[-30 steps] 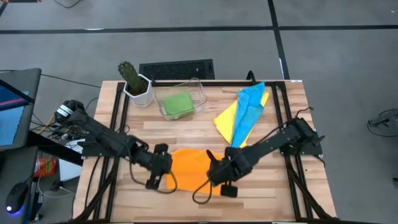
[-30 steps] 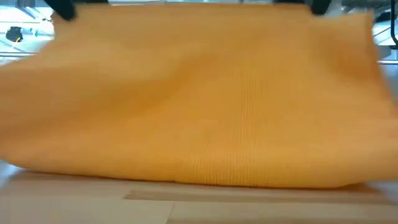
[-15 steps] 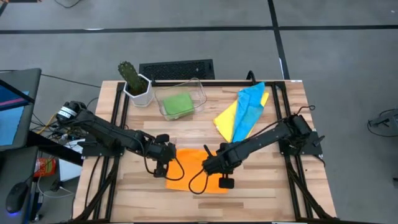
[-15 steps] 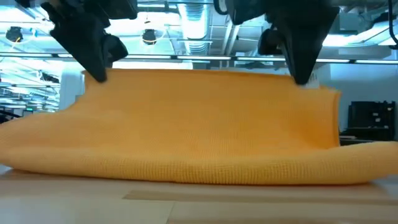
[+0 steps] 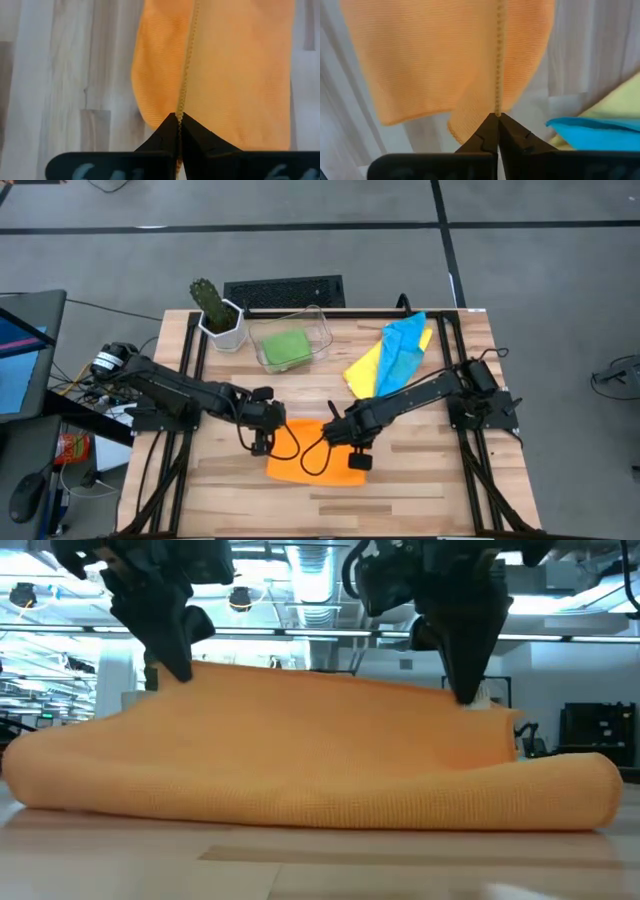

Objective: Fold microfiber towels
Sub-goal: Fold the orange microfiber cloth

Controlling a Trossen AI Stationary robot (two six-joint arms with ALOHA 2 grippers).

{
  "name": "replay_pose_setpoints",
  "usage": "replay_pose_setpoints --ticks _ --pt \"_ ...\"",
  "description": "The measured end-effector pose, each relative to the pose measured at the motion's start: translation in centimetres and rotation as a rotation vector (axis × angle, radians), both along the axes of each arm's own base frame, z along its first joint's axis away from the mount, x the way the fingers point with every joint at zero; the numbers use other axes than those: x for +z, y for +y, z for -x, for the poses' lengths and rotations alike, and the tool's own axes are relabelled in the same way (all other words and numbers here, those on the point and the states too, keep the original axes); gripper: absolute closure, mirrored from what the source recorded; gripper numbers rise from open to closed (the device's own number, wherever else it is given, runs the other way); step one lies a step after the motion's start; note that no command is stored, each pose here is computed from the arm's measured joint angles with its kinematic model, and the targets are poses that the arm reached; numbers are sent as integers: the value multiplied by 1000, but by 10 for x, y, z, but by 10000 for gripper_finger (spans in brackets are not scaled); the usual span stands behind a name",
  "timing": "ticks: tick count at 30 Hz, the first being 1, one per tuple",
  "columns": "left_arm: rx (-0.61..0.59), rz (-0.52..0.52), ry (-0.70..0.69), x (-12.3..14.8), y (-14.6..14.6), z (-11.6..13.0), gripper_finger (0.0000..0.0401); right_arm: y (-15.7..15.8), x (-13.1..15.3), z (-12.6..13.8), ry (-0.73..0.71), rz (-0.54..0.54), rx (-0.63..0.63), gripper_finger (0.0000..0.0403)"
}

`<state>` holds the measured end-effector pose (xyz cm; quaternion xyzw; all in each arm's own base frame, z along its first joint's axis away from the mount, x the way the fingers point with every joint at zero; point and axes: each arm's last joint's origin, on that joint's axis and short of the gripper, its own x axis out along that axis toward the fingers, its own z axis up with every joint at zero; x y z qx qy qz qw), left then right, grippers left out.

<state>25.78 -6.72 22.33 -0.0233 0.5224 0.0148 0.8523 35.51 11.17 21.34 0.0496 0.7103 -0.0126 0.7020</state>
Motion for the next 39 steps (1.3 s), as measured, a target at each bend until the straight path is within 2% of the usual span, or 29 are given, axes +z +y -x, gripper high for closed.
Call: replay_pose_setpoints --ticks 5,8,14,18,22,26,32,34,39 --pt "14 -32 -10 0 2 -1 400 -3 0 -1 -2 -1 -17 367" --pt "13 -51 -14 0 2 -1 383 -5 0 -2 -1 4 -29 347" --pt "8 -41 -12 0 2 -1 305 -13 0 -1 23 24 -89 278" --pt "32 -36 13 -1 3 2 246 -17 1 0 21 92 -137 233" --pt "31 15 43 -1 -1 5 213 -14 14 6 -21 103 -169 208" --pt "-90 98 27 1 -25 9 208 14 33 14 -148 50 -135 199" --pt "-302 34 -92 -10 -71 26 209 77 33 15 -377 -17 42 200" --pt "-330 17 -134 -18 -81 32 209 91 22 17 -365 -16 75 204" --pt "-369 23 -259 -38 -96 45 210 107 4 19 -321 -24 54 211"
